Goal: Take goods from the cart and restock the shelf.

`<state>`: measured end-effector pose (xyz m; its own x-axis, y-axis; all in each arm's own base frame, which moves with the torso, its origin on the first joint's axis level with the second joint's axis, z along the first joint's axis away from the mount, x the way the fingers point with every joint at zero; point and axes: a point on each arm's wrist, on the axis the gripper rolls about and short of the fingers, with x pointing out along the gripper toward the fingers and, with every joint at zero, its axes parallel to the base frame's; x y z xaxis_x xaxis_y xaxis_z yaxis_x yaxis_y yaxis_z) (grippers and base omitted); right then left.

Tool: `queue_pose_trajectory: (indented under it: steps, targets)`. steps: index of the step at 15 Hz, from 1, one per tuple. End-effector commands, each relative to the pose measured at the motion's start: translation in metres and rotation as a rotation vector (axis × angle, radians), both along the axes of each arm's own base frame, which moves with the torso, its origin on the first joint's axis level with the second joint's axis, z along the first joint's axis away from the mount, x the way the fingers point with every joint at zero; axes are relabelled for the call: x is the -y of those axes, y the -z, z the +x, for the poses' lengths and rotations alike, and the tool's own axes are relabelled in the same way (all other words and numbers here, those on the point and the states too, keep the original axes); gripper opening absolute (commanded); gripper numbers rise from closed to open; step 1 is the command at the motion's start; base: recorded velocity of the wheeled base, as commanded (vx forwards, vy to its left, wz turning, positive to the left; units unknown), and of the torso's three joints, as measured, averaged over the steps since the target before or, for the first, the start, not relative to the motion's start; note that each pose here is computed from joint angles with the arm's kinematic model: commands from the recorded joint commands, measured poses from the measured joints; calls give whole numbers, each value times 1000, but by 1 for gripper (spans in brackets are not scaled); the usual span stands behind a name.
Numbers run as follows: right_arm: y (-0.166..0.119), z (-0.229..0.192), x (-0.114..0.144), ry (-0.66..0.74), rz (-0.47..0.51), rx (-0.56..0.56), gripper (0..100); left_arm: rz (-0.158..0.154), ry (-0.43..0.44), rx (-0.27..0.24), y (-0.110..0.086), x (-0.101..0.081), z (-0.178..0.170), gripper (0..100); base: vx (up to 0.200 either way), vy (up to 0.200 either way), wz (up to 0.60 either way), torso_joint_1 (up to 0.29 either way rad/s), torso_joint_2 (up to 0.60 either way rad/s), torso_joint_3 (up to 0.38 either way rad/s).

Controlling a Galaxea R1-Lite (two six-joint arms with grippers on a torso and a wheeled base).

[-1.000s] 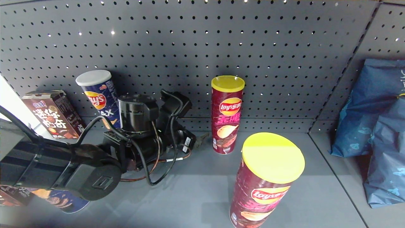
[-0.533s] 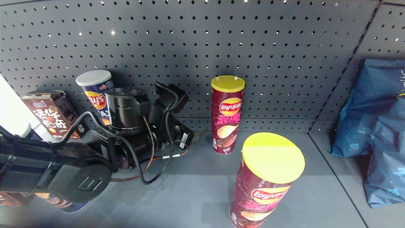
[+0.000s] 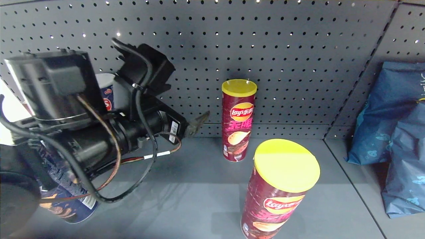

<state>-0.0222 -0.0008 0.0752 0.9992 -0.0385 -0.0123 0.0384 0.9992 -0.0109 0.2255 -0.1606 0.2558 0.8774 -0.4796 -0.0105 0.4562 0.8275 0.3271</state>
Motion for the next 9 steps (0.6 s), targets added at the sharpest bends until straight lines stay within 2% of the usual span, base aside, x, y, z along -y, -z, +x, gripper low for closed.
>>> queue_pose_trajectory:
  steps: [1,3,7,9]
  targets:
    - [0,0,0,0,0,0,100,-40,7,77,-28,-16,-32,100,0,0,0,0,0,0]
    - [0,0,0,0,0,0,100,-31,-27,115,-35,-35,-57,100,0,0,0,0,0,0]
    - [0,0,0,0,0,0,100,-41,-30,139,-20,-71,-102,100,0,0,0,0,0,0]
    - [0,0,0,0,0,-1,100,-54,-29,156,-18,-80,-114,100,0,0,0,0,0,0]
